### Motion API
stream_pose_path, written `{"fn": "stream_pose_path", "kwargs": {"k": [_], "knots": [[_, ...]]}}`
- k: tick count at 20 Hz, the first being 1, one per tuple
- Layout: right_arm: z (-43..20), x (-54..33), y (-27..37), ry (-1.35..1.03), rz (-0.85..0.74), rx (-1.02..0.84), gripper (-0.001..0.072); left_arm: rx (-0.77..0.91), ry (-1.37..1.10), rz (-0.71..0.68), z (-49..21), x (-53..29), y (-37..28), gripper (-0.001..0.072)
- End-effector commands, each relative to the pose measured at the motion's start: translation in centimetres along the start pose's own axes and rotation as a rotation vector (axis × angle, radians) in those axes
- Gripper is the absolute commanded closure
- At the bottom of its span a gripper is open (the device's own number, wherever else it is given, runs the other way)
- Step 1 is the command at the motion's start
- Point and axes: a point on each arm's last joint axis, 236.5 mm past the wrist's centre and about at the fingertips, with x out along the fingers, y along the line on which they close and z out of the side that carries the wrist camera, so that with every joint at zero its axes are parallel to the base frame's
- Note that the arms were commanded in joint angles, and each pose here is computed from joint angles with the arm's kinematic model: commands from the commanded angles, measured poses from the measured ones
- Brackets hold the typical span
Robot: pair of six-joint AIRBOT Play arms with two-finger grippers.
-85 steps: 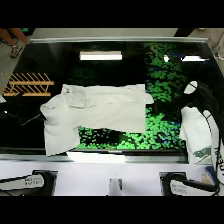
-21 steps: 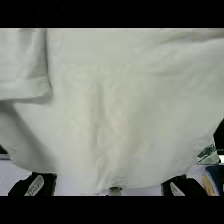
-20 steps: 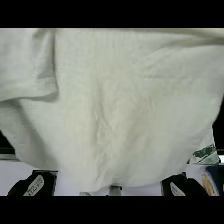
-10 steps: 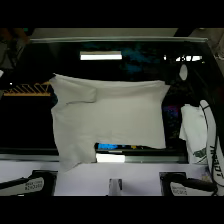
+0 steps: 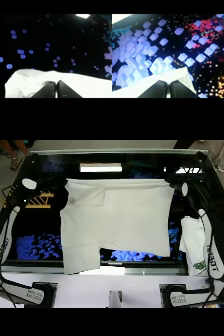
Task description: Fold the shirts.
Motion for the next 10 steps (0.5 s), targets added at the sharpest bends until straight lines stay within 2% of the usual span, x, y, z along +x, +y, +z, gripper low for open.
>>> {"fn": "stream_pose_path", "kwargs": {"k": [1,3,6,8,10], "knots": [[-4.5,2.4,-0.7,0.137,-0.008,0.031,0.0678,-0.035,0.098,-0.001,-4.1,3.2,0.4,0.0668],[-7.1,2.6,0.1,0.223,-0.003,-0.017,0.0678,-0.031,0.147,-0.01,-5.4,3.4,0.4,0.0668],[-8.0,0.1,-0.9,0.31,-0.034,-0.136,0.0677,0.06,0.208,-0.046,-4.5,0.7,0.7,0.0668],[-9.9,-2.8,-2.4,0.445,-0.072,-0.237,0.0677,0.052,0.369,-0.086,-6.4,-2.4,1.3,0.0668],[-13.9,-5.6,-4.2,0.655,-0.127,-0.256,0.0677,-0.023,0.537,-0.074,-9.6,-4.4,2.9,0.0668]]}}
